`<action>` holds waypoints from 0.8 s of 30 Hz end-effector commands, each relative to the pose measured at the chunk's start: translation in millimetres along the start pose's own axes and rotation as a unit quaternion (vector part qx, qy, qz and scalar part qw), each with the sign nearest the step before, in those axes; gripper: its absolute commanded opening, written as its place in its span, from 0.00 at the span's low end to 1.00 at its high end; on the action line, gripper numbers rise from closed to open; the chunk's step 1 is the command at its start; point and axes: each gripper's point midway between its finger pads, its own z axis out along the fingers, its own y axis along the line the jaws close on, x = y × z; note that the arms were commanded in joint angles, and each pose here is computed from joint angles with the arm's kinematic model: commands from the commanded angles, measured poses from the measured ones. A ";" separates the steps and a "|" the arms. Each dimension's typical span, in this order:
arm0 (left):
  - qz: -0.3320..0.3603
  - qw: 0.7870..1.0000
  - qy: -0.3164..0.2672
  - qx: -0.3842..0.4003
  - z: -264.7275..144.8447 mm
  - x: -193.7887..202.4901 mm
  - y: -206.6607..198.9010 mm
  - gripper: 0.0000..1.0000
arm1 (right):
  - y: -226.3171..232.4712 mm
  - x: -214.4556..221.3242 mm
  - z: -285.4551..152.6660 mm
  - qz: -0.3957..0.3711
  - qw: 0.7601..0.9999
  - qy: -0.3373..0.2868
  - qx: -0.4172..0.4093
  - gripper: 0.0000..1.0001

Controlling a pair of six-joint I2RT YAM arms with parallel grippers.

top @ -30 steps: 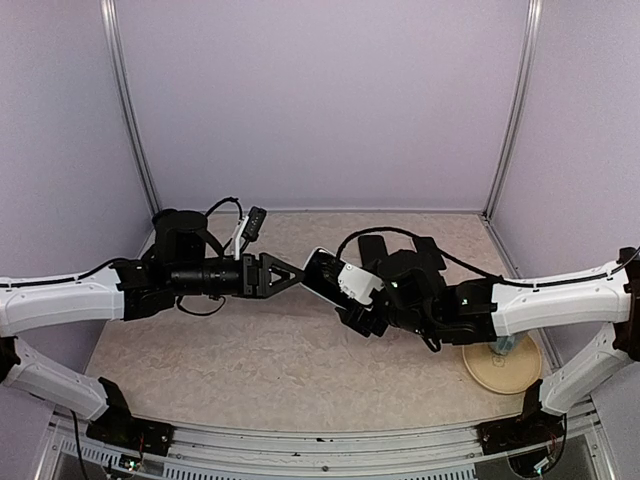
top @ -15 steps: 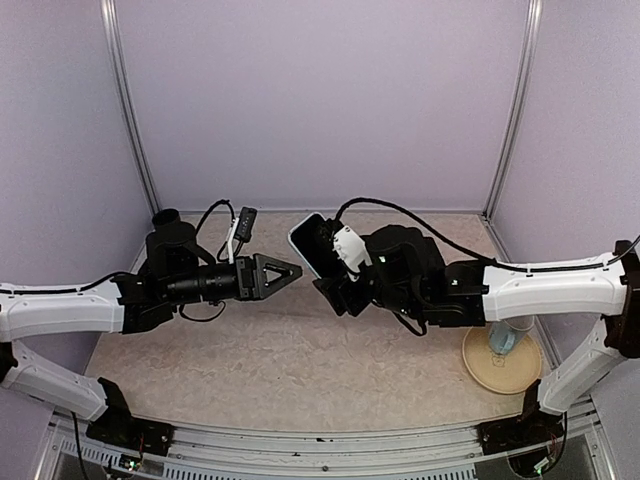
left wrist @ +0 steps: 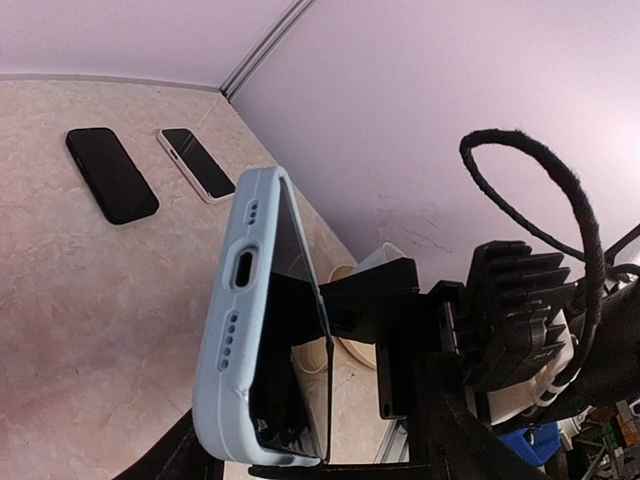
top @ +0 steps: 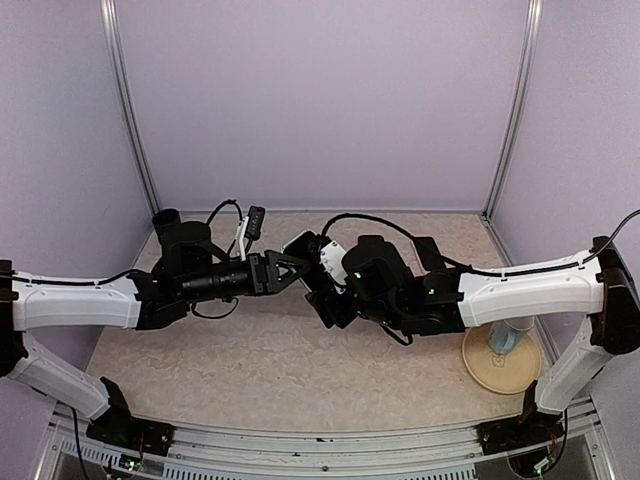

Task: Put the phone into the phone case
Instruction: Press the phone with the phone case.

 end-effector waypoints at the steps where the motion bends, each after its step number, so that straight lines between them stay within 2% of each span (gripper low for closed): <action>1: 0.008 1.000 -0.028 -0.008 2.1 -12.7 -0.1 0.66 | -1.6 -41.4 -11.3 0.040 0.998 -0.056 0.005 0.26; 3: 0.007 0.999 -0.032 -0.012 2.4 -12.7 2.7 0.62 | 1.0 -43.6 -11.8 0.045 0.997 -0.059 -0.002 0.26; 7: 0.004 0.999 -0.043 -0.010 3.1 -16.3 3.6 0.47 | 7.1 -42.6 -8.7 0.048 0.997 -0.055 -0.010 0.26; 10: 0.002 0.999 -0.044 -0.012 4.6 -17.1 6.2 0.34 | 10.7 -41.9 -7.5 0.047 0.998 -0.052 -0.012 0.26; 16: -0.003 0.999 -0.047 -0.025 3.4 -16.7 13.6 0.01 | 16.3 -43.5 -8.6 0.050 0.997 -0.052 -0.019 0.27; 17: -0.004 0.998 -0.048 -0.027 2.9 -16.9 14.8 0.00 | 17.1 -43.5 -8.5 0.050 0.997 -0.051 -0.021 0.29; 19: -0.004 0.998 -0.049 -0.029 1.9 -17.4 15.7 0.00 | 20.2 -44.1 -8.6 0.050 0.997 -0.049 -0.027 0.34; 24: 0.004 0.998 -0.036 -0.043 0.5 -14.1 21.9 0.00 | 21.1 -46.9 -10.6 0.050 0.998 -0.035 -0.031 0.69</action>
